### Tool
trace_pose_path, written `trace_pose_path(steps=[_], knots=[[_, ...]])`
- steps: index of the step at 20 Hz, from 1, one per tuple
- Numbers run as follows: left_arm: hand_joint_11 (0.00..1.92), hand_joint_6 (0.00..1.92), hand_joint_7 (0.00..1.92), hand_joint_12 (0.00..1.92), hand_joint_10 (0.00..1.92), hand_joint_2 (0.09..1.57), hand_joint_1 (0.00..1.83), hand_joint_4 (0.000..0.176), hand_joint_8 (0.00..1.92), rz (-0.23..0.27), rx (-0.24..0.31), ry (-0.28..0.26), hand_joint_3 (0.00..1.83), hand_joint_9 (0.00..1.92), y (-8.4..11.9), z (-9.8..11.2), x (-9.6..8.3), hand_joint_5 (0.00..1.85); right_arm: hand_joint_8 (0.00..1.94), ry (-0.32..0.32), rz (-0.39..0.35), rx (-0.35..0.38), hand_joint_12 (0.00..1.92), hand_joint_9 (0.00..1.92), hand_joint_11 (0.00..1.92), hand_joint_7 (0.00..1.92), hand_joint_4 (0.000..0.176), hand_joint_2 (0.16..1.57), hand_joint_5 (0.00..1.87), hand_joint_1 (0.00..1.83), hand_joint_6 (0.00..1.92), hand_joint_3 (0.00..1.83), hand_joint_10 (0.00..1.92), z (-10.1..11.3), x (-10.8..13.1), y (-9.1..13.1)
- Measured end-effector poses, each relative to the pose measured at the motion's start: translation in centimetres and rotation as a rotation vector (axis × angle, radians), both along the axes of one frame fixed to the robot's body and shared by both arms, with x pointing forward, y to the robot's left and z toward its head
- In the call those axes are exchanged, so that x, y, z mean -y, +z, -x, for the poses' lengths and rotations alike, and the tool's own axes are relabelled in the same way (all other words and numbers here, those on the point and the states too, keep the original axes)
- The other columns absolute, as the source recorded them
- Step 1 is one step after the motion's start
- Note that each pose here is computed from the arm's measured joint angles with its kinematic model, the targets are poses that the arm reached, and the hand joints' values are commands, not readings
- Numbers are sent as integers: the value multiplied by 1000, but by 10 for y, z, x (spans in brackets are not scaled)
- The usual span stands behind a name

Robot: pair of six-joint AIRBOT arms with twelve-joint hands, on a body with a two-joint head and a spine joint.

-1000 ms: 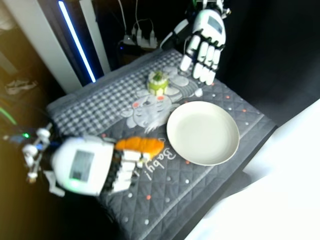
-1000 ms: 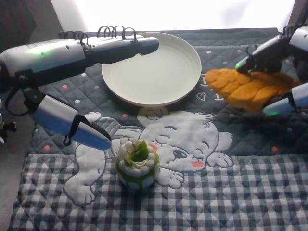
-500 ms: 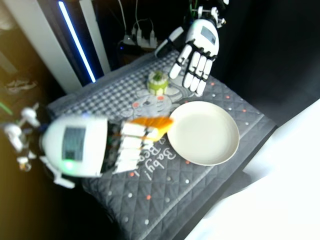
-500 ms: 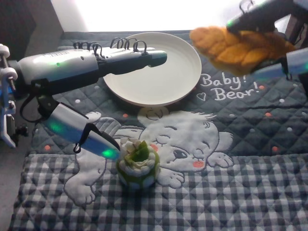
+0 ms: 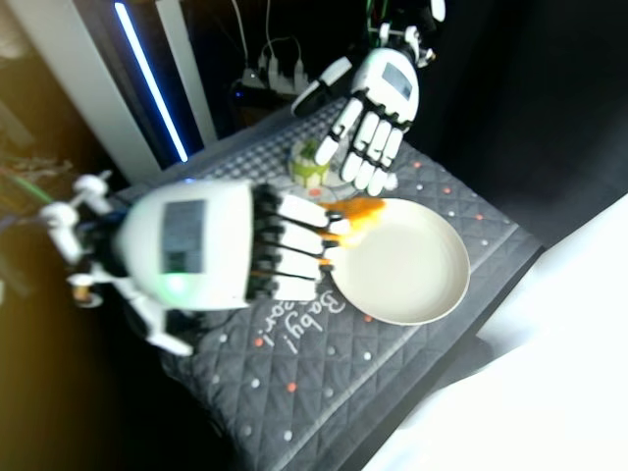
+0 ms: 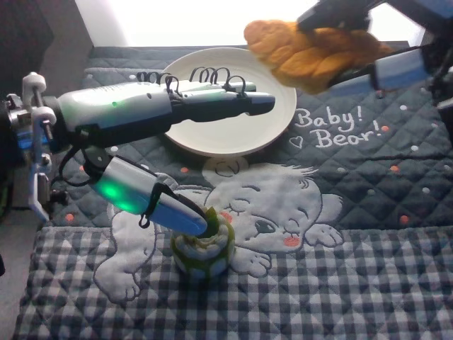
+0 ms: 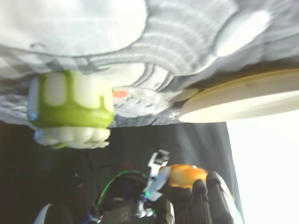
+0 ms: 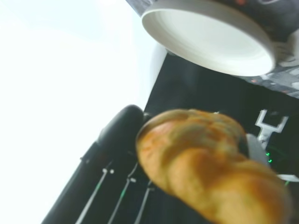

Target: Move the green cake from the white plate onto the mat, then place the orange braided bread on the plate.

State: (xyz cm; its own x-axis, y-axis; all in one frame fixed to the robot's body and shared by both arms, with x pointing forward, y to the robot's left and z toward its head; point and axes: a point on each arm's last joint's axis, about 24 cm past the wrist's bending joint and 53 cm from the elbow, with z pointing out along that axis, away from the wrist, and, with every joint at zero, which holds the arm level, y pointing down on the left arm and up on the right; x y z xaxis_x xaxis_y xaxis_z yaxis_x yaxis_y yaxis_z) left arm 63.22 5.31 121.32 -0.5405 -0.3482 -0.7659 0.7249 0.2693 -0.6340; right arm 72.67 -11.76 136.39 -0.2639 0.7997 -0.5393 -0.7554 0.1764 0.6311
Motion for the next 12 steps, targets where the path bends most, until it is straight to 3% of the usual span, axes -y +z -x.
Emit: trace_pose_path(steps=[2,3,4,5,6,7,8,9,10,12], knots=[[125,0,74,62,21,818,749,139,17,3,4,-18,0,80,1,3,8,47,29,0,9,-21,367,1320,1315,1397,0,1011,1007,1409,804,1,623,-10,-13,-7],[100,4,73,53,13,853,695,113,12,10,5,-33,8,68,3,5,13,54,12,-5,17,-36,317,1394,1372,1431,0,995,1020,1414,797,0,537,-17,-18,-12],[30,0,39,25,1,847,707,166,1,9,13,-52,3,16,4,7,17,8,12,-13,26,-54,265,1371,1322,1407,0,1006,1003,1410,805,0,511,-24,-23,-17],[30,0,39,25,1,847,707,166,1,13,12,-60,3,16,4,9,20,8,12,-25,35,-76,265,1371,1322,1407,0,1006,1003,1410,805,0,511,-31,-24,-23],[66,0,31,45,5,877,646,174,0,16,15,-71,13,19,5,10,25,0,74,-43,48,-99,1095,1459,1027,1344,0,1012,1000,1489,808,0,198,-40,-24,-29],[65,0,15,48,4,849,687,176,0,20,13,-76,0,18,4,11,27,0,359,-58,56,-119,1319,1335,947,1204,0,1030,963,1502,850,1,438,-47,-23,-34],[12,0,2,23,0,820,807,176,0,22,12,-82,0,3,4,11,30,0,658,-68,60,-138,1035,1156,902,1062,0,1076,913,1410,972,0,889,-53,-25,-37],[7,0,0,21,0,804,836,176,0,25,13,-93,0,0,3,13,34,0,788,-81,60,-163,869,1092,913,980,0,1100,846,1385,1102,6,1026,-60,-26,-42],[49,0,6,39,5,807,756,176,2,27,10,-98,0,14,3,13,36,0,846,-88,64,-184,849,1072,965,960,0,1114,816,1381,1107,0,1083,-66,-31,-47],[61,0,1,47,2,796,814,176,0,30,1,-101,0,11,2,13,37,0,910,-95,88,-222,1013,1048,974,978,0,1108,840,1382,1008,1,1117,-75,-41,-59]])
